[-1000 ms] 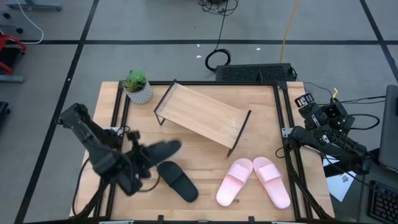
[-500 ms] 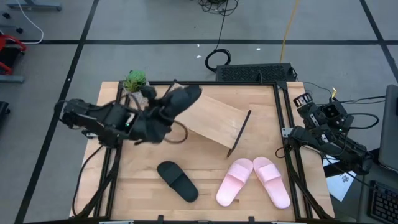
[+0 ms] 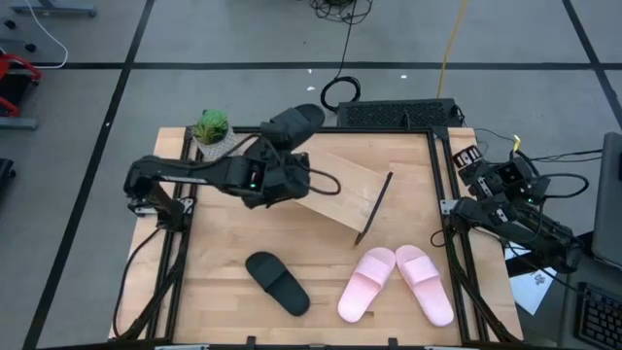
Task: Pick and place slides into the shelf
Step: Put the left black slide on the shelf
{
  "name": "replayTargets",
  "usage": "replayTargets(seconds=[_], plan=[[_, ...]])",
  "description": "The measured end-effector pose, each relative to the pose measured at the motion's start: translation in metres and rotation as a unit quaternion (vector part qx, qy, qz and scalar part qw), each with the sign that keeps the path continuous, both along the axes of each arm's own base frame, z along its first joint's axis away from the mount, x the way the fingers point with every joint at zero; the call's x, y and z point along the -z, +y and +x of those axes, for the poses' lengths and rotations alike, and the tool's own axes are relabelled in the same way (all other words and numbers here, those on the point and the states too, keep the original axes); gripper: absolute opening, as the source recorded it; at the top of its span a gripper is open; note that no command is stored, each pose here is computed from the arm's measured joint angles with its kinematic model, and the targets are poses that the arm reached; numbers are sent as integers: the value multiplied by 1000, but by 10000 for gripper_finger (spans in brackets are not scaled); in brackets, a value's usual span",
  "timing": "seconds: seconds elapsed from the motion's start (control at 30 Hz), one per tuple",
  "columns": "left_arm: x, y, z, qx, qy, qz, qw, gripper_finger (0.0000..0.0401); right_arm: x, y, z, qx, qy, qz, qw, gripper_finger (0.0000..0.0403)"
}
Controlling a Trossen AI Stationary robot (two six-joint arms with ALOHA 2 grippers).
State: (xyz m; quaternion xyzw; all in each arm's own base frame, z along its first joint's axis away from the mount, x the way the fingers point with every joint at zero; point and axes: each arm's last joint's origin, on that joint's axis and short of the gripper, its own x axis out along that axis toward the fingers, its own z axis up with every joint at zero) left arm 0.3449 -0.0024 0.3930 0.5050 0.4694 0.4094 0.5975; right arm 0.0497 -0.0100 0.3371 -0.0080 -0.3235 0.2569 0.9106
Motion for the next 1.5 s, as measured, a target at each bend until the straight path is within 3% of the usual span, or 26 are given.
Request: replayTargets(seconds=[0.37, 0.53, 1.0, 1.13, 1.3, 1.5], plan=[[-1, 38, -4, -74, -72, -3, 995, 0, 1, -1, 2, -1, 12, 6, 1000, 187], [1, 55, -7, -104, -63, 3, 993, 0, 2, -1, 2, -9, 26, -6, 1000, 187], [18, 56, -23, -104, -99, -115, 983, 0, 3, -1, 3, -13, 38, -9, 999, 187], [26, 55, -18, -104, -101, -135, 980, 0, 3, -1, 3, -13, 38, -10, 999, 187], [54, 53, 5, -104, -64, -143, 982, 0, 3, -1, 4, -15, 43, -11, 999, 187], [84, 55, 22, -127, -41, -125, 983, 0, 4, -1, 4, -17, 48, -12, 999, 187]])
